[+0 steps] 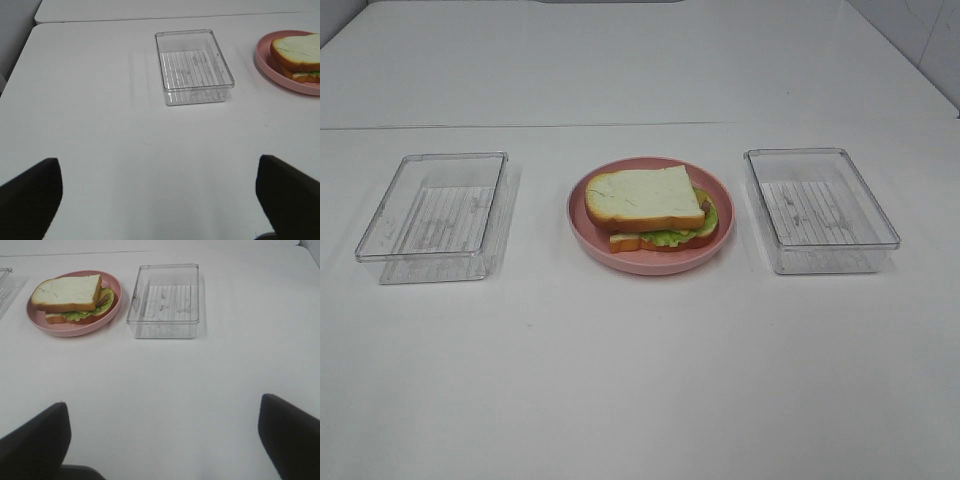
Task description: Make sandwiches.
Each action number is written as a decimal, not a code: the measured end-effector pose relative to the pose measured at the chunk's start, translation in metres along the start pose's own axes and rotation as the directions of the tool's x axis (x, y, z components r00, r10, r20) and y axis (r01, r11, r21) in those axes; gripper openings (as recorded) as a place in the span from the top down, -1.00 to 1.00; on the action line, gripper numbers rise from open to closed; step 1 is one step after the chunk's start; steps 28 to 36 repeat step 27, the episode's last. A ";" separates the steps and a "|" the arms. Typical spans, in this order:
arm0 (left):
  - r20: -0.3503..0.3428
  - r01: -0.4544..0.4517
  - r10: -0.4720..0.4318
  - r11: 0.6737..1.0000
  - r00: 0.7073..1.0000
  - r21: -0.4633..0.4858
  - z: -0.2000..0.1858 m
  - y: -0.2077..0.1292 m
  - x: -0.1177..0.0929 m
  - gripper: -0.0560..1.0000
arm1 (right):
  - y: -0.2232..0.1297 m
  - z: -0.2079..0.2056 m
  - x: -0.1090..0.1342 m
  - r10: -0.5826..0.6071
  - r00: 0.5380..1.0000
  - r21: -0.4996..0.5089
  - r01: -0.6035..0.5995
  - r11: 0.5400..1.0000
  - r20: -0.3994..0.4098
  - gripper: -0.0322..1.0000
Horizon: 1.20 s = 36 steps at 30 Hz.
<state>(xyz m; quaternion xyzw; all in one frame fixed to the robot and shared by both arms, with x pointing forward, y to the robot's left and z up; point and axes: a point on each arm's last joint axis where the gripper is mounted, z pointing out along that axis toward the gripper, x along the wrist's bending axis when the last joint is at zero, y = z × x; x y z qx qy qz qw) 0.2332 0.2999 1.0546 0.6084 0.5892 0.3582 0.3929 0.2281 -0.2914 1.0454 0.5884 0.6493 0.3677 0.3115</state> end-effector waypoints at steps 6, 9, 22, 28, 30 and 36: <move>0.003 0.039 -0.039 0.999 0.999 -0.001 0.000 0.000 -0.004 -0.94 | 0.000 0.000 0.000 0.000 1.000 0.000 0.000 1.000 0.000 -0.92; -0.004 0.049 -0.049 0.999 0.999 -0.002 0.000 0.000 -0.004 -0.94 | 0.000 0.000 0.000 0.000 1.000 0.000 0.000 1.000 0.000 -0.92; 0.003 0.050 -0.050 0.999 0.999 -0.002 0.000 0.000 -0.005 -0.94 | 0.000 0.000 0.000 0.000 1.000 0.000 0.000 1.000 0.000 -0.92; 0.003 0.050 -0.050 0.999 0.999 -0.002 0.000 0.000 -0.005 -0.94 | 0.000 0.000 0.000 0.000 1.000 0.000 0.000 1.000 0.000 -0.92; 0.003 0.050 -0.050 0.999 0.999 -0.002 0.000 0.000 -0.005 -0.94 | 0.000 0.000 0.000 0.000 1.000 0.000 0.000 1.000 0.000 -0.92; 0.003 0.050 -0.050 0.999 0.999 -0.002 0.000 0.000 -0.005 -0.94 | 0.000 0.000 0.000 0.000 1.000 0.000 0.000 1.000 0.000 -0.92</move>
